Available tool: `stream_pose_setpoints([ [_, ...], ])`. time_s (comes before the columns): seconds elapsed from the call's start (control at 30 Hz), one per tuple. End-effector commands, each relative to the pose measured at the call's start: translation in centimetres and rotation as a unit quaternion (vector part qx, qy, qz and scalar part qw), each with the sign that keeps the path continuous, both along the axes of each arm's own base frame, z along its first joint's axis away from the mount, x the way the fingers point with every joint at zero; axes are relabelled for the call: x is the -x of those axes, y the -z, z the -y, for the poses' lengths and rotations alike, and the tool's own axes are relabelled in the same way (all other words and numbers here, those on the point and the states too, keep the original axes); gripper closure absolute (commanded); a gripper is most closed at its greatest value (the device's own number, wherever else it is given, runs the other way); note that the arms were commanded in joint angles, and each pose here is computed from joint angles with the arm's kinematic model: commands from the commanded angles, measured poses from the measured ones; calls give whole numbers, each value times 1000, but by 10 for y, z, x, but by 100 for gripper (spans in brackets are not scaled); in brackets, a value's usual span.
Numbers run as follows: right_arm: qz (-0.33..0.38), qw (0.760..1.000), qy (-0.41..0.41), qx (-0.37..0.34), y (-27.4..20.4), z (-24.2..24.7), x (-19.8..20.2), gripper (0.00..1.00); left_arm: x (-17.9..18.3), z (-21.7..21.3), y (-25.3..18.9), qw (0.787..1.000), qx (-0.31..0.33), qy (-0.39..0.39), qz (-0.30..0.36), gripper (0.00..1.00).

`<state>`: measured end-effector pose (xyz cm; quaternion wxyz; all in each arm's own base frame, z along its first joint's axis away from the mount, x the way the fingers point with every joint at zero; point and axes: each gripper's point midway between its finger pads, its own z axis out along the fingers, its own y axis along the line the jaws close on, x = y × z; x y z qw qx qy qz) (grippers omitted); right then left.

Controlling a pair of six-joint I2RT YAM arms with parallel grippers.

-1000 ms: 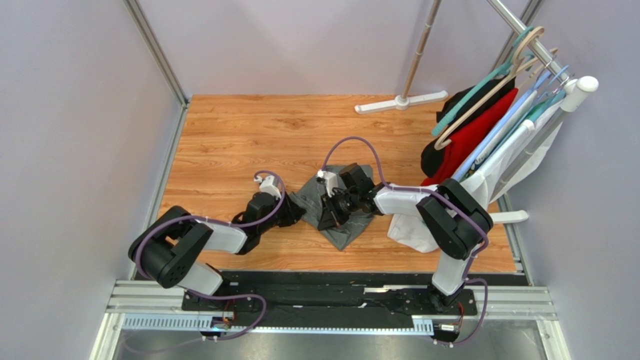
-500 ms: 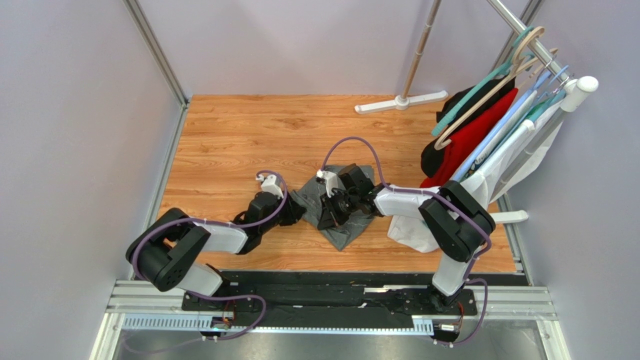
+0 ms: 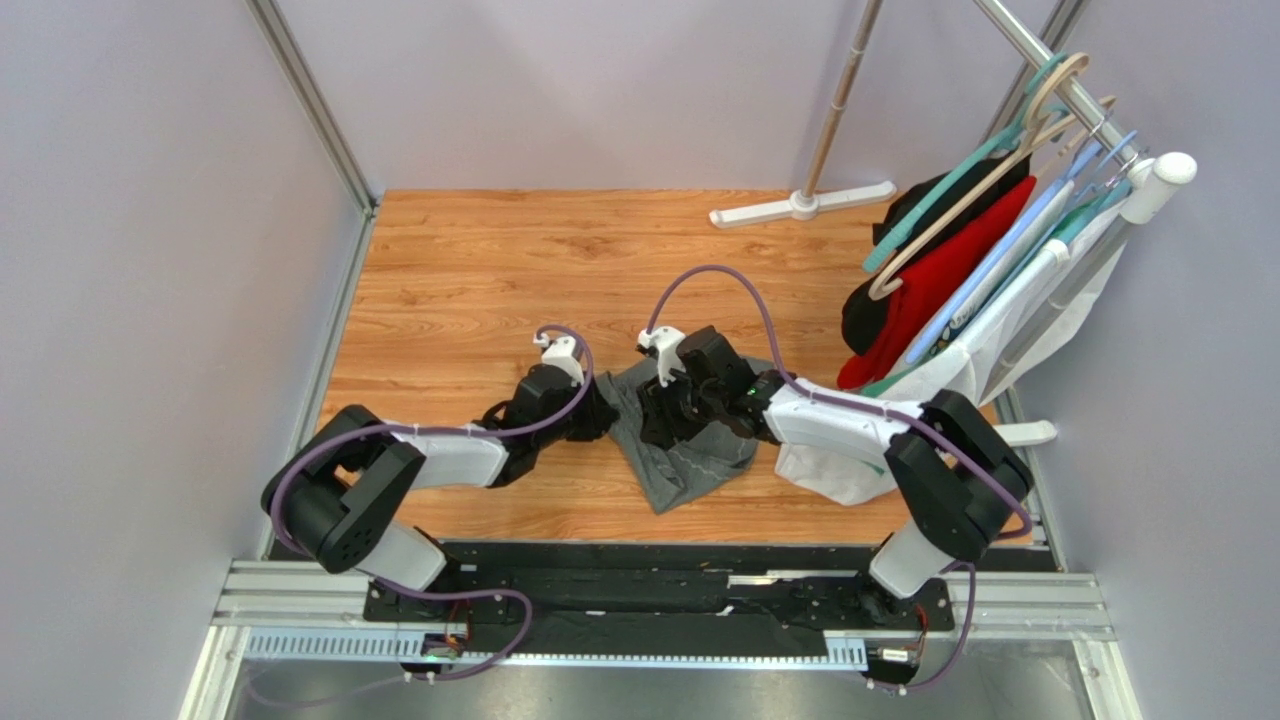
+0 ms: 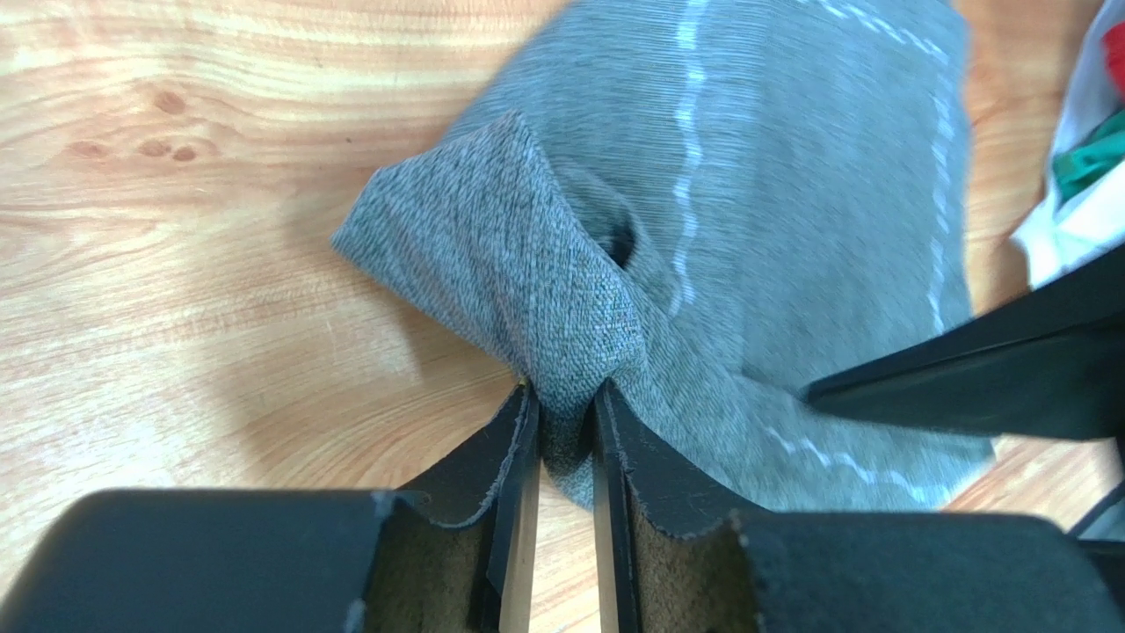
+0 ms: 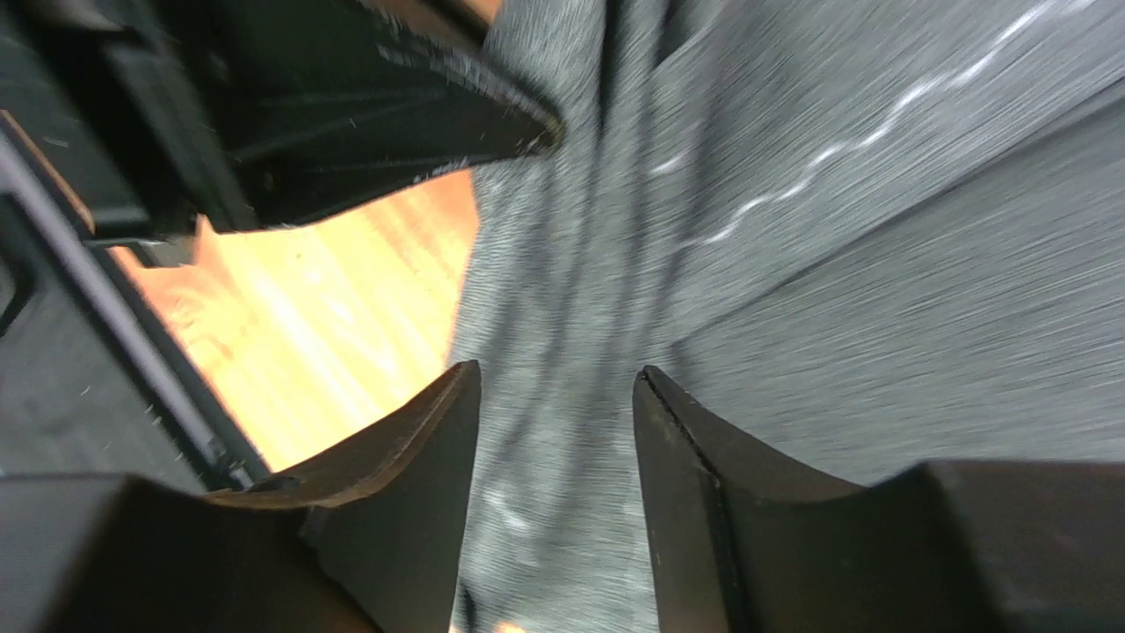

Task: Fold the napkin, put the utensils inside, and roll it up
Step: Roll the napkin with the utensil

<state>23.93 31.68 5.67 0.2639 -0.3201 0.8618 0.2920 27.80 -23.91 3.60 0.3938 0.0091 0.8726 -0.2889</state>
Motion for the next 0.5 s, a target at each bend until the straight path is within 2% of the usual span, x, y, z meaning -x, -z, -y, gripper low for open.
stream_pose_setpoints([
  [0.0, 93, 995, 40, 12, -31, 6, -10, 48, 11, 2, 16, 998, -42, 43, -27, 100],
  [0.13, 194, 975, 80, 77, -39, 9, -12, 47, 11, 5, 14, 997, -41, 49, -32, 100],
  [0.17, 206, 973, 67, 79, -41, -4, -1, 47, 10, 4, 13, 997, -42, 49, -32, 100],
  [0.3, 233, 959, 97, 130, -23, -18, 6, 47, 11, 4, 13, 997, -47, 50, -34, 100],
  [0.47, 247, 952, 106, 148, -10, -39, 17, 47, 11, 6, 11, 997, -41, 53, -33, 100],
])
